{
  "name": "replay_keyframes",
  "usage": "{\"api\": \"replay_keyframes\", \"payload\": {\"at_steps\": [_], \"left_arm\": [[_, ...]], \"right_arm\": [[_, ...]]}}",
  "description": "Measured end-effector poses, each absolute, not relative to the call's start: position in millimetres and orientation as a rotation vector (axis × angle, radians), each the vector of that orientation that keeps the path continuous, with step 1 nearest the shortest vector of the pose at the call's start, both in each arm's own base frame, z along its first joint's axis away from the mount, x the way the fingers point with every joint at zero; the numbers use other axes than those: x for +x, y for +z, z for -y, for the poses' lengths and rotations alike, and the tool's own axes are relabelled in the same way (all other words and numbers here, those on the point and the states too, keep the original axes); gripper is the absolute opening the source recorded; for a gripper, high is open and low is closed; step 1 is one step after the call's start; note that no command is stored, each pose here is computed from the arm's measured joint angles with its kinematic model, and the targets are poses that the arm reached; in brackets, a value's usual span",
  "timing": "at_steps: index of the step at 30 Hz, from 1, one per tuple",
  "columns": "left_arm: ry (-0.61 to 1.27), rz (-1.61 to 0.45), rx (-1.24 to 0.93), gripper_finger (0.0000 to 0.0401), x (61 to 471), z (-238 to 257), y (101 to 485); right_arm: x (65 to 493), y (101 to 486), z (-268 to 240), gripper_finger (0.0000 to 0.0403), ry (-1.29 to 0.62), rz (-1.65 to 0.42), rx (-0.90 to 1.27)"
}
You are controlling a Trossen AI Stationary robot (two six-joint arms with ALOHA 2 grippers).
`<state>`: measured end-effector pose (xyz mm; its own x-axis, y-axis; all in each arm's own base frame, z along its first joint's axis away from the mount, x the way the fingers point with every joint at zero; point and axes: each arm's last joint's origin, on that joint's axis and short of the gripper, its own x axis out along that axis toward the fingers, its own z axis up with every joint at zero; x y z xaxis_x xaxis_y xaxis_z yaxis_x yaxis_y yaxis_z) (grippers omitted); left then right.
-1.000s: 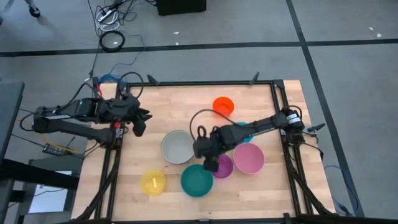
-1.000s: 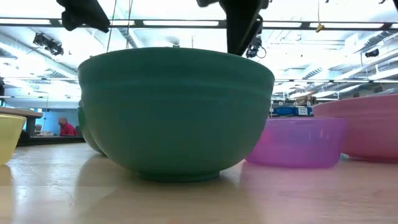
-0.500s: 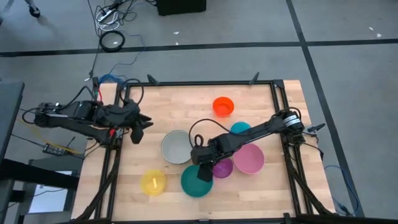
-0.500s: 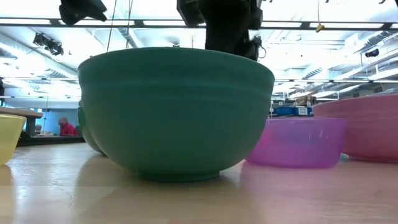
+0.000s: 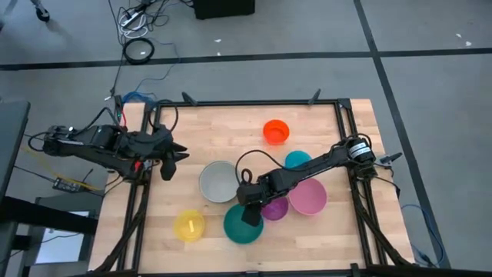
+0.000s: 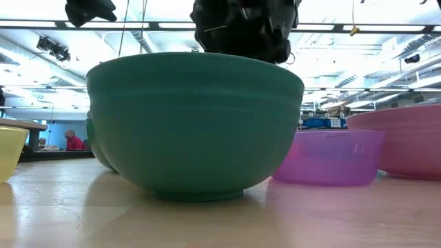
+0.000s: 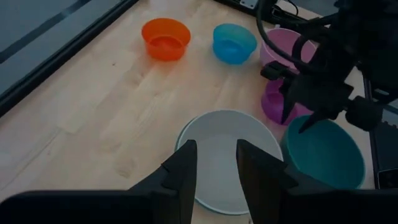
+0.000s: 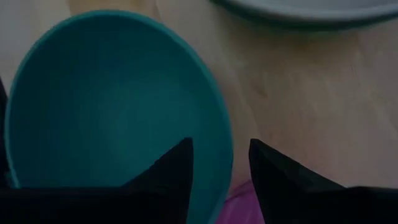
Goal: Nest bowls inside each other
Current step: Stack the dark green bowl on top of the gray bowl
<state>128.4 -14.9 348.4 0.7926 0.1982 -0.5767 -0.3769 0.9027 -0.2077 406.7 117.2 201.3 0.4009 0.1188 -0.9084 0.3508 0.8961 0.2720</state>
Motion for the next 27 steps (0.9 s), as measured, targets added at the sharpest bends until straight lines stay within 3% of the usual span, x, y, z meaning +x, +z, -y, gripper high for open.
{"api": "replay_keyframes", "payload": {"at_steps": [7, 13, 20, 27], "left_arm": [[0.314, -0.579, -0.303, 0.0122, 128, 15, 348], [0.337, -0.570, -0.295, 0.0122, 128, 14, 349], [0.347, -0.564, -0.292, 0.0122, 128, 14, 349], [0.351, -0.542, -0.294, 0.0122, 130, 14, 351]], "right_arm": [[409, 191, -113, 0.0120, -0.168, -1.116, 0.441], [411, 191, -112, 0.0014, -0.111, -1.104, 0.389], [412, 200, -109, 0.0003, -0.008, -1.098, 0.411], [402, 263, -108, 0.0001, 0.122, -0.878, 0.445]]}}
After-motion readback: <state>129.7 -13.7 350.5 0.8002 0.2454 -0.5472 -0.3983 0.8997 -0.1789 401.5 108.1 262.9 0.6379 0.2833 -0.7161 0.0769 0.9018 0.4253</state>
